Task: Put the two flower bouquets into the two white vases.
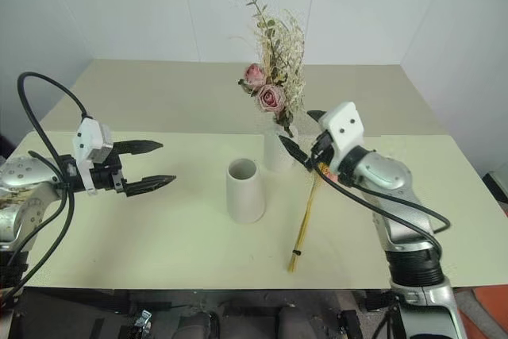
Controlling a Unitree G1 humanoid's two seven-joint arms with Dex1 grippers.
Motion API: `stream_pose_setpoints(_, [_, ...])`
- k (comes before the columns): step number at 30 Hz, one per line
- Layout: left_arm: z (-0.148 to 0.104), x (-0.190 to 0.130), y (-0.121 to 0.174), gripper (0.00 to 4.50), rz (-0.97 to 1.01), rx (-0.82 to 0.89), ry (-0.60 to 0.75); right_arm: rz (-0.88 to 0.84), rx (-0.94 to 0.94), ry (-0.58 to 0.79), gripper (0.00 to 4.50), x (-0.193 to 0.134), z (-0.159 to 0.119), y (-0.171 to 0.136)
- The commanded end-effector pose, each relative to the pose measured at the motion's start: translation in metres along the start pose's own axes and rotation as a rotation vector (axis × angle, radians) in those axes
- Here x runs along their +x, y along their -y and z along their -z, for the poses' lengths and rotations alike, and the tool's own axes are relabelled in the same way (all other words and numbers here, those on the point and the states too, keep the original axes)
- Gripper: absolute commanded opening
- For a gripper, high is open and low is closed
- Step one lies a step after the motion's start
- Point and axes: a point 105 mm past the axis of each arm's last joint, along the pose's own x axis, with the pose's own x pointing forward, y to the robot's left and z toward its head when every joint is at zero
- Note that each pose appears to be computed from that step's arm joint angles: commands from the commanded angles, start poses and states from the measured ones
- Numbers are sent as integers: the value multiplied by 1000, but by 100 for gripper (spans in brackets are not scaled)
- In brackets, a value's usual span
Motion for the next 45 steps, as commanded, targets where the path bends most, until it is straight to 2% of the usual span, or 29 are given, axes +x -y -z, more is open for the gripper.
stream_pose_setpoints(1, [-15, -10, -4, 450, -33, 49, 26, 17, -6, 5, 447, -26, -25, 13])
stream_pose_setpoints(6, [-22, -12, -4, 450, -23, 44, 58, -19, 78, -407, 447, -62, 7, 7])
stream_pose_setpoints(12, [-22, -12, -5, 450, 15, 49, 49, 21, 290, -679, 447, -63, 34, -12])
stream_pose_setpoints(20, [-21, -19, -6, 450, 14, 50, 34, -14, 381, -745, 447, -44, 52, -37])
stream_pose_setpoints(26, [-13, -51, 0, 450, -20, 24, -37, 59, 442, -809, 447, -37, 71, -32])
stream_pose_setpoints(29, [-9, -74, 1, 450, -54, 12, -83, 61, 473, -830, 387, -36, 76, -31])
stream_pose_setpoints(33, [-8, -98, 1, 450, -103, 9, -122, 22, 526, -839, 247, -29, 81, -39])
stream_pose_setpoints(39, [-10, -111, 4, 450, -153, 17, -136, 28, 553, -888, 27, -24, 93, -43])
stream_pose_setpoints(40, [-10, -112, 4, 450, -157, 16, -137, 36, 556, -894, 2, -25, 94, -41])
stream_pose_setpoints(45, [-6, -113, 8, 450, -172, 12, -147, 102, 553, -916, 2, -31, 99, -29])
